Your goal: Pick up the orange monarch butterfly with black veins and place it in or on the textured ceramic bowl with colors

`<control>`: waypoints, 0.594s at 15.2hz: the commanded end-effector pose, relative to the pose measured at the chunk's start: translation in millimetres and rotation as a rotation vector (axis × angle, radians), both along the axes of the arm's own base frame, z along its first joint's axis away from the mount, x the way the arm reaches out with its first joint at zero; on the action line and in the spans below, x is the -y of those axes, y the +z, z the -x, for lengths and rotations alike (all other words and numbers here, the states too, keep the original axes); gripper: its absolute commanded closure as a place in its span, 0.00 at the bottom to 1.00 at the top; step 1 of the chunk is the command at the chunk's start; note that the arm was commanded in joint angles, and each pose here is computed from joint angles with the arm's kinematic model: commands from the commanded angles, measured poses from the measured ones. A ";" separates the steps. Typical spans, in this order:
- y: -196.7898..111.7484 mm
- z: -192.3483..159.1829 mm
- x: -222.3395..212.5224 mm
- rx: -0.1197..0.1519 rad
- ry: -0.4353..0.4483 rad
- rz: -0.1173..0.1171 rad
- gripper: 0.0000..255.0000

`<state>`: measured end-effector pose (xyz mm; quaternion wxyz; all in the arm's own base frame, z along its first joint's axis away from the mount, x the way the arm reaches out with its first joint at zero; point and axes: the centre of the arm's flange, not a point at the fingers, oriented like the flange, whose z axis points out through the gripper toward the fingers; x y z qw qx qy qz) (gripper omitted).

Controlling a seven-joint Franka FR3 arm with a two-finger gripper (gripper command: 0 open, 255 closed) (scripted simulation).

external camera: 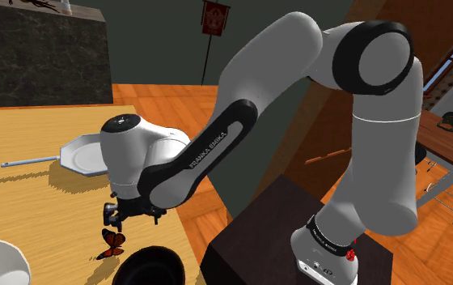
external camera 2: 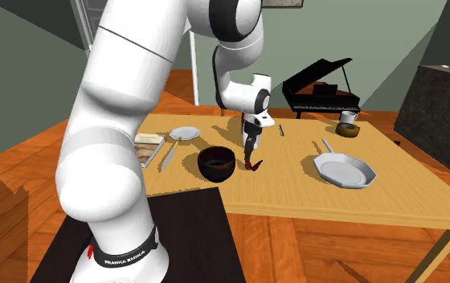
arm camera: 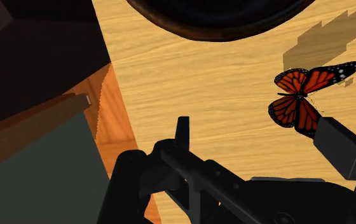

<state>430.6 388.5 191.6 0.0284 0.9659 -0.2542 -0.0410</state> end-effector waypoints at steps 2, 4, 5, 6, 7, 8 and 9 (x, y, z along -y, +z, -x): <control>-25.9 -15.6 -26.5 0.012 -0.023 0.012 0.00; -43.1 -26.8 -43.2 0.019 -0.038 0.019 0.00; -51.8 -32.5 -51.5 0.023 -0.045 0.022 0.00; -60.4 -38.3 -59.6 0.026 -0.052 0.026 0.00; -66.0 -42.1 -64.8 0.028 -0.057 0.028 0.00; -71.2 -41.8 -64.5 0.028 -0.057 0.028 0.00; -76.5 -41.4 -64.2 0.028 -0.057 0.028 0.00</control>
